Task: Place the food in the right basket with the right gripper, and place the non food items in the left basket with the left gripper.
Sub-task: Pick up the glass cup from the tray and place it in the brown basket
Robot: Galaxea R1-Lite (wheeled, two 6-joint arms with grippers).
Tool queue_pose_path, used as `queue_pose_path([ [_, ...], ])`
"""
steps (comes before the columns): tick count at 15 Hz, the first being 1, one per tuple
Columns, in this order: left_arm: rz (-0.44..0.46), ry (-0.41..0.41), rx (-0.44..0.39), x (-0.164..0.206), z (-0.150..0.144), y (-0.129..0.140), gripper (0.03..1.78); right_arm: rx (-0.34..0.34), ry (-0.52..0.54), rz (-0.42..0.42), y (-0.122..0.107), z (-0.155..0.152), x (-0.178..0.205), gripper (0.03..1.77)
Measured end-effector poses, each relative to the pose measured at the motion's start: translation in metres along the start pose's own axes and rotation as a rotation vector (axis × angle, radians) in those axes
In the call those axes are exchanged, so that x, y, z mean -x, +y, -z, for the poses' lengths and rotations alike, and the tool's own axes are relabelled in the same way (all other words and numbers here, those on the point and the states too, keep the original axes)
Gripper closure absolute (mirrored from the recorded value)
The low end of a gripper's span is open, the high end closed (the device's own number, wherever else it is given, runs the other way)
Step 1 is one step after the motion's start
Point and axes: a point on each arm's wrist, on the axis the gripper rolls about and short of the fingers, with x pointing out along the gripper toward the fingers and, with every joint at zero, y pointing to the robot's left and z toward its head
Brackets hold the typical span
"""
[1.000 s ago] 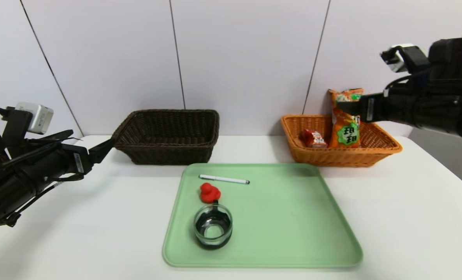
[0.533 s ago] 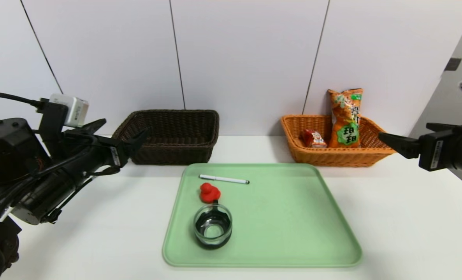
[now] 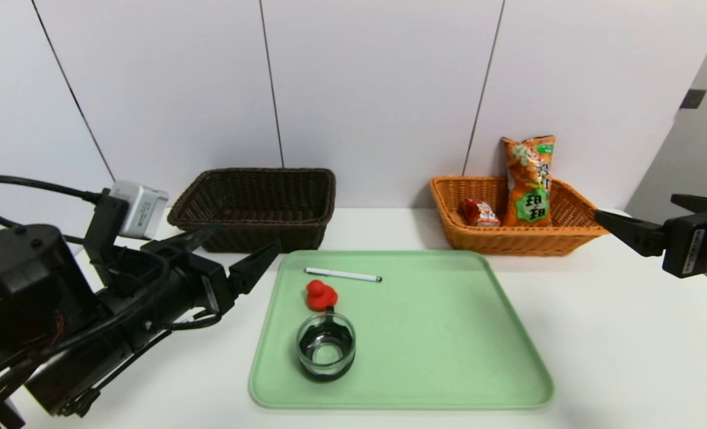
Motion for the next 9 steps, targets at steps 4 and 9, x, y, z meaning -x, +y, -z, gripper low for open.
queue_pose_path([
  [4, 0.151, 0.023, 0.001, 0.037, 0.033, -0.002, 0.12, 0.002, 0.011, -0.002, 0.0, 0.003, 0.0, 0.11],
  [9, 0.238, 0.09, -0.054, 0.039, 0.049, -0.011, 0.12, 0.004, 0.017, -0.002, 0.001, 0.006, 0.001, 0.11],
])
